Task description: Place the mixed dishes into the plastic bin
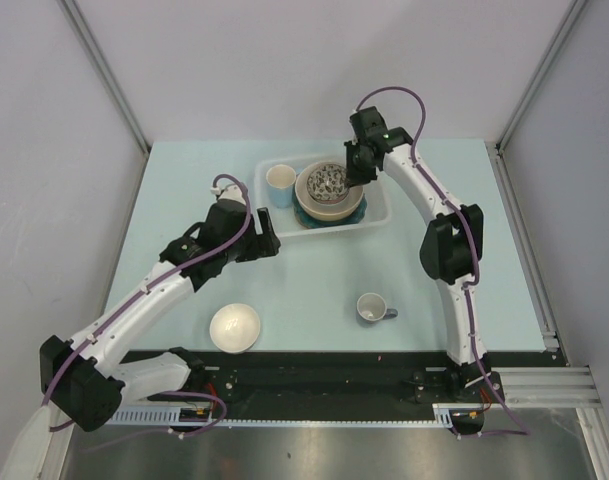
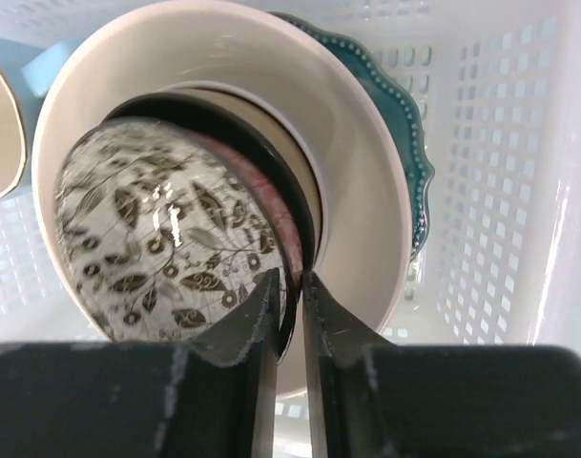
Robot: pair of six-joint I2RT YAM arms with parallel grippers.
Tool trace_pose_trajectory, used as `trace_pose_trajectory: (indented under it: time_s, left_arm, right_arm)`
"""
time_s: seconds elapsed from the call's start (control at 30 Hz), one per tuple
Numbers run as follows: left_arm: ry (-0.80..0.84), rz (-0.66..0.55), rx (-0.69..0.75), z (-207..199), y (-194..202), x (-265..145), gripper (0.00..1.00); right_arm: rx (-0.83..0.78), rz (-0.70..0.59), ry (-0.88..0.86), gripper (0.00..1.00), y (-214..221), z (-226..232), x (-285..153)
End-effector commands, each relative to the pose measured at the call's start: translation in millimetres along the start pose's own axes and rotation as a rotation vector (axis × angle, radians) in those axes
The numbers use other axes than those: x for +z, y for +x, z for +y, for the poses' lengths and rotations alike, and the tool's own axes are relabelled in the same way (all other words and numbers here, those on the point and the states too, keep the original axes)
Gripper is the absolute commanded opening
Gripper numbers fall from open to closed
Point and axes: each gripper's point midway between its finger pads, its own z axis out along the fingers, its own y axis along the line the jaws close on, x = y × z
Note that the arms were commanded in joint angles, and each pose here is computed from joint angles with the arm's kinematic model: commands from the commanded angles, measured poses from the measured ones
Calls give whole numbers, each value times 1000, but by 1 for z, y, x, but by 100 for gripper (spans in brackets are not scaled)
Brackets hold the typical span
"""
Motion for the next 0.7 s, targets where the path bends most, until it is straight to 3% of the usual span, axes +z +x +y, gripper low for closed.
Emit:
trace_pose_trajectory:
  time_s: [0.0, 0.03, 0.23, 0.4, 0.53, 0.67]
  left_arm:
    - [10, -15, -8, 0, -3, -2, 86]
    - [11, -12, -6, -1, -3, -1, 86]
    - [-27, 8, 23, 6, -2, 0, 87]
    - [-45, 93, -48, 36, 19, 4, 88]
    - [-110, 132, -141, 70, 34, 3, 87]
    - [-122, 182, -139, 73, 44, 1, 87]
  right_arm:
    - [11, -50, -34, 22, -16, 7, -5]
    - [12, -47, -33, 31, -15, 7, -4]
    - [16, -59, -52, 53, -16, 11, -13]
    - [14, -95, -73, 57, -17, 12, -26]
    - [26, -74, -80, 54, -8, 11, -25]
    - [37, -46, -91, 52, 0, 13, -14]
